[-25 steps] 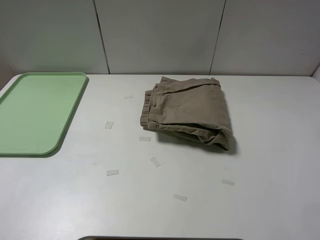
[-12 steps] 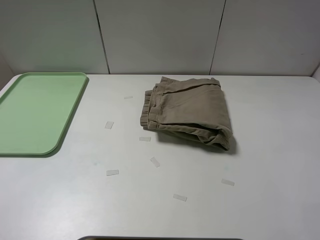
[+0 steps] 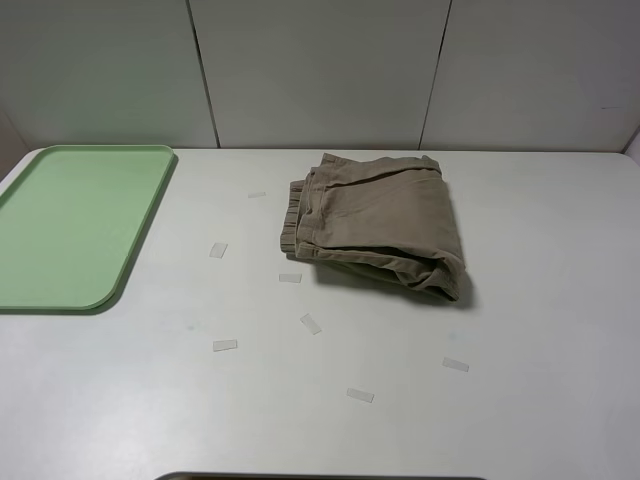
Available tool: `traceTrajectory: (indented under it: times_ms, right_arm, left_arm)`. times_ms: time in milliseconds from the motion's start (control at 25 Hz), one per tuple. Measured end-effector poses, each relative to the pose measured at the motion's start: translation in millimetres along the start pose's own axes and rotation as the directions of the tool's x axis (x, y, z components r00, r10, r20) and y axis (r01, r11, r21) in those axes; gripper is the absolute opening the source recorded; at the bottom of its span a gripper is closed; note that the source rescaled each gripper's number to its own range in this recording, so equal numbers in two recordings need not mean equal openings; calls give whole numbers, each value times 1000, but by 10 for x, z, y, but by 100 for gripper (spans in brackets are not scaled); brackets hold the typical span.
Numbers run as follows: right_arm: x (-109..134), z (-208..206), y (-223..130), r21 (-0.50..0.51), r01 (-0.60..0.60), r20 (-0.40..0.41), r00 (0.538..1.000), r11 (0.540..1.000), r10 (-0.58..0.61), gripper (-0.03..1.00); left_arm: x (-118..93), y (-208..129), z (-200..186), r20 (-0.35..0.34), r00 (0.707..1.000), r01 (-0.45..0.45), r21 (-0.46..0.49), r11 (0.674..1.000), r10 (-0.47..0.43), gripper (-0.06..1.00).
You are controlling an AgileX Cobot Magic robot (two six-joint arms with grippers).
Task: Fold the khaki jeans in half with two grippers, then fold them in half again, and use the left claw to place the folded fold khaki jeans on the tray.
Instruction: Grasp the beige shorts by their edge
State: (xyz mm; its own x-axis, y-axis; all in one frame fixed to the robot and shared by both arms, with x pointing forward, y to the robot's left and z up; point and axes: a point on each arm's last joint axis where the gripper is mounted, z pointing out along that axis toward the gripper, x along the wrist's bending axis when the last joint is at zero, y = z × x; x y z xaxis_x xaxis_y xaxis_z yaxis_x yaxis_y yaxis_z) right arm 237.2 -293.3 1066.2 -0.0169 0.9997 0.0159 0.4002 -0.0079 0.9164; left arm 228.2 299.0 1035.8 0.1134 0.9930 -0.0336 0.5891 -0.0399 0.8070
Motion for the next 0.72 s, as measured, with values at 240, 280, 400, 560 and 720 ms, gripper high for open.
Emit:
traceTrajectory:
  times_ms: [240,280,400,560,720]
  right_arm:
    - [3,-50,-75,19,-12,1,1000,1000,12,100]
    - [3,-51,-85,30,-14,1,1000,999,14,100]
    - [1,-52,-93,39,-12,-17,1000,999,12,100]
    - [-45,-53,-96,40,39,-35,999,998,-38,100]
    - [-105,-46,-95,37,61,-26,998,997,-60,100]
  left_arm:
    - [0,0,0,0,1000,0,0,1000,0,87]
    - [0,0,0,0,1000,0,0,1000,0,87]
    - [0,0,0,0,1000,0,0,1000,0,87]
    - [0,0,0,0,1000,0,0,1000,0,87]
    - [0,0,0,0,1000,0,0,1000,0,87]
